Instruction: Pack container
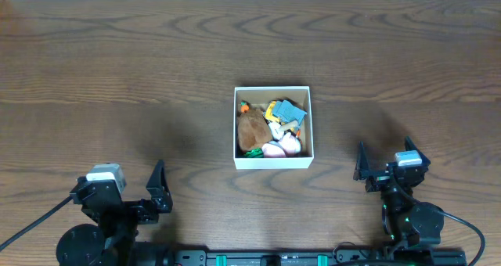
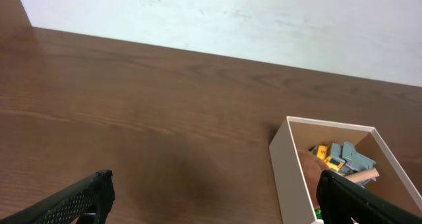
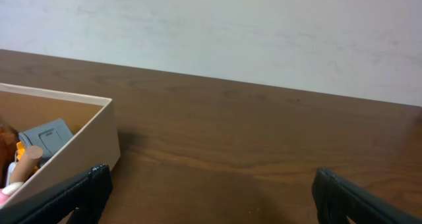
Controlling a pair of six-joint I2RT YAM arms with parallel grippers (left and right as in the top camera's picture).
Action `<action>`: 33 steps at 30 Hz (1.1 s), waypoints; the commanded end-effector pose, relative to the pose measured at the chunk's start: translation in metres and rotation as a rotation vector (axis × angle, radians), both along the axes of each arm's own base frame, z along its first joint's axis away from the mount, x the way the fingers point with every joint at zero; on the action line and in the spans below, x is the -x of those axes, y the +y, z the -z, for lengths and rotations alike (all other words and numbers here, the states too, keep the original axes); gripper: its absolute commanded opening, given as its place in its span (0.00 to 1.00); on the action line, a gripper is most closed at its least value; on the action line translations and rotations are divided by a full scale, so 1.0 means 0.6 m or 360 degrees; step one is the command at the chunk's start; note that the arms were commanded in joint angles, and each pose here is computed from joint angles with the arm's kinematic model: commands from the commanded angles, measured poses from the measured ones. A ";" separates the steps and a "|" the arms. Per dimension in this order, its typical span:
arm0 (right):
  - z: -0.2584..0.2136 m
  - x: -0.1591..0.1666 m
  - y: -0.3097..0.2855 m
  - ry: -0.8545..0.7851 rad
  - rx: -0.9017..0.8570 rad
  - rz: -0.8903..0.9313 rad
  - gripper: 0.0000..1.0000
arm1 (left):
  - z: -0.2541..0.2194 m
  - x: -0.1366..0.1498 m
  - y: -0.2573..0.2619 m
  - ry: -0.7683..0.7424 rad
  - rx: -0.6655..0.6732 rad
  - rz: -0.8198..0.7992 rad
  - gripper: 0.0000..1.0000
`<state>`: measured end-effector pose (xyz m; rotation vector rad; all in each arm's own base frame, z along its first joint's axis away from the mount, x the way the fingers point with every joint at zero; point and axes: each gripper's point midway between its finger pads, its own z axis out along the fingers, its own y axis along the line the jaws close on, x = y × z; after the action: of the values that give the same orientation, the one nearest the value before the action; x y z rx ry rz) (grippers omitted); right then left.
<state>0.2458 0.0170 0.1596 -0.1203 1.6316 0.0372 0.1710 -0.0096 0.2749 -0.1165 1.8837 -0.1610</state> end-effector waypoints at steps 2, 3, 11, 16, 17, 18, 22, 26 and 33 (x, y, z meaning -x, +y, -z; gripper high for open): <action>0.000 0.000 0.000 -0.0001 -0.0011 -0.0006 0.99 | 0.036 0.017 0.008 0.0134 -0.0037 -0.0027 0.98; 0.000 0.001 0.000 -0.0002 -0.0011 -0.0006 0.99 | 0.048 0.024 0.009 0.0173 -0.0039 -0.0034 0.98; 0.000 0.000 0.000 -0.0003 -0.0011 -0.0006 0.99 | 0.101 0.014 0.030 0.0041 -0.0066 -0.0148 0.98; 0.000 0.001 0.000 -0.0002 -0.0011 -0.0007 0.99 | 0.094 -0.033 0.038 -0.0135 -0.0067 -0.0184 0.98; 0.000 0.001 0.000 -0.0002 -0.0011 -0.0006 0.99 | 0.087 -0.044 0.041 -0.0205 -0.0070 -0.0200 0.98; 0.000 0.001 0.000 -0.0002 -0.0011 -0.0006 0.99 | 0.083 -0.054 0.043 -0.0264 -0.0072 -0.0210 0.98; 0.000 0.001 0.000 -0.0002 -0.0011 -0.0006 0.99 | 0.080 -0.089 0.046 -0.0469 -0.0117 -0.0213 0.98; 0.000 0.000 0.000 -0.0001 -0.0011 -0.0006 0.99 | 0.114 -0.111 0.047 -0.0528 -0.0118 -0.0214 0.98; 0.000 0.001 0.000 -0.0002 -0.0011 -0.0006 0.99 | 0.211 -0.123 0.046 -0.0325 -0.0113 -0.0200 0.98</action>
<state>0.2457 0.0176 0.1597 -0.1229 1.6311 0.0400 0.2453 0.0155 0.1652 -0.1571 1.6179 -0.0361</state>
